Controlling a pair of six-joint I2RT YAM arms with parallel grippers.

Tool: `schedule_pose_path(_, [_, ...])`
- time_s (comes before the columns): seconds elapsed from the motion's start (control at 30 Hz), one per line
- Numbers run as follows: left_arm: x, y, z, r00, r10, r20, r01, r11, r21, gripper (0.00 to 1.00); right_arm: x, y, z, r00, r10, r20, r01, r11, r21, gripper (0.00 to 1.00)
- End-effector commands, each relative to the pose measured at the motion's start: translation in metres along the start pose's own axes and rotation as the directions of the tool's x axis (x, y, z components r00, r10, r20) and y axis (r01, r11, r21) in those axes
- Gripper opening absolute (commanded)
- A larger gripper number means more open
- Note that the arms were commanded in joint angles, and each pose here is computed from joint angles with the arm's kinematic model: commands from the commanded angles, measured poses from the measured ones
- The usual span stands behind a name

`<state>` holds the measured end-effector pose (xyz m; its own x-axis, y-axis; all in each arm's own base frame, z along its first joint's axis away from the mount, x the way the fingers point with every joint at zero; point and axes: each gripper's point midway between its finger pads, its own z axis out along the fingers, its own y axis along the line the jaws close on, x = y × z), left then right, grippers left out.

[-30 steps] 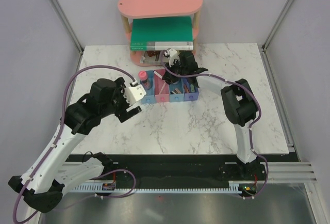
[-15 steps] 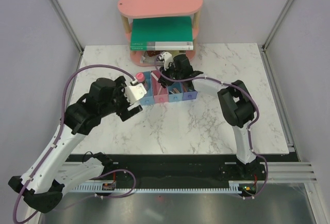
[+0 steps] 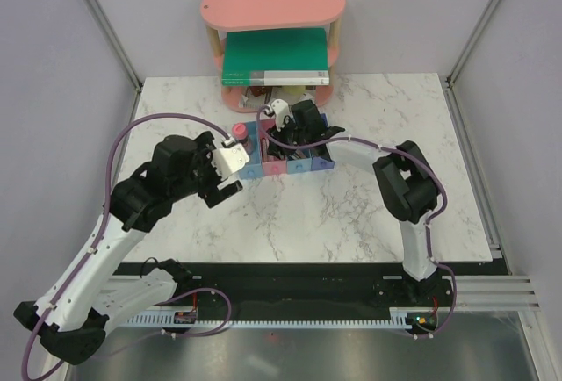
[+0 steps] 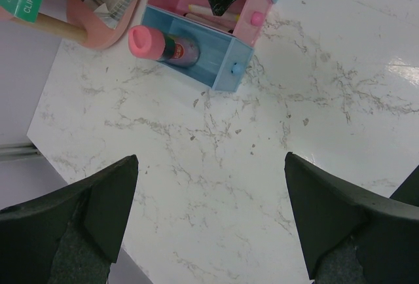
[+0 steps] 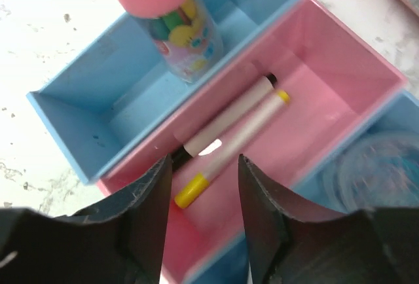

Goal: Sort the stationery into containers
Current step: Place the pen in the storage box, then move the storage box to the center of the board.

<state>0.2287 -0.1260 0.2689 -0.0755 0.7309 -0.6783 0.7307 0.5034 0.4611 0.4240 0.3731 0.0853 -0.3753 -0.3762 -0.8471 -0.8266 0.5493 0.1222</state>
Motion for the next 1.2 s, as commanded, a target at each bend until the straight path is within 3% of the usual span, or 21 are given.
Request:
schedule_pose_path(0.0, [-0.012, 0.007, 0.002, 0.999, -0.003, 0.045, 0.004, 1.000, -0.024, 1.00, -0.035, -0.012, -0.051, 0.995, -0.088, 0.037, 0.082, 0.988, 0.133, 0.53])
schedule_pose_path(0.2, [0.005, 0.006, 0.021, 0.999, 0.001, -0.038, -0.003, 1.000, -0.029, 1.00, -0.047, -0.029, -0.126, 0.978, -0.207, -0.033, 0.207, 0.926, 0.316, 0.64])
schedule_pose_path(0.37, [0.013, 0.012, 0.036, 0.996, 0.009, -0.091, -0.014, 0.998, -0.055, 1.00, -0.014, -0.059, -0.158, 0.956, -0.232, -0.179, 0.289, 0.848, 0.444, 0.70])
schedule_pose_path(0.63, [-0.001, 0.026, 0.035, 0.999, 0.020, -0.049, -0.025, 0.994, -0.107, 1.00, 0.008, -0.098, -0.146, 0.952, -0.173, -0.254, 0.289, 0.787, 0.546, 0.70])
schedule_pose_path(0.8, [0.001, 0.029, 0.028, 0.998, 0.033, -0.046, -0.039, 0.991, -0.131, 1.00, 0.028, -0.114, -0.129, 0.937, -0.157, -0.313, 0.310, 0.789, 0.530, 0.70])
schedule_pose_path(1.17, [0.003, 0.030, 0.028, 0.998, 0.041, -0.044, -0.047, 0.989, -0.139, 1.00, 0.076, -0.097, -0.143, 0.905, -0.141, -0.402, 0.335, 0.818, 0.468, 0.70])
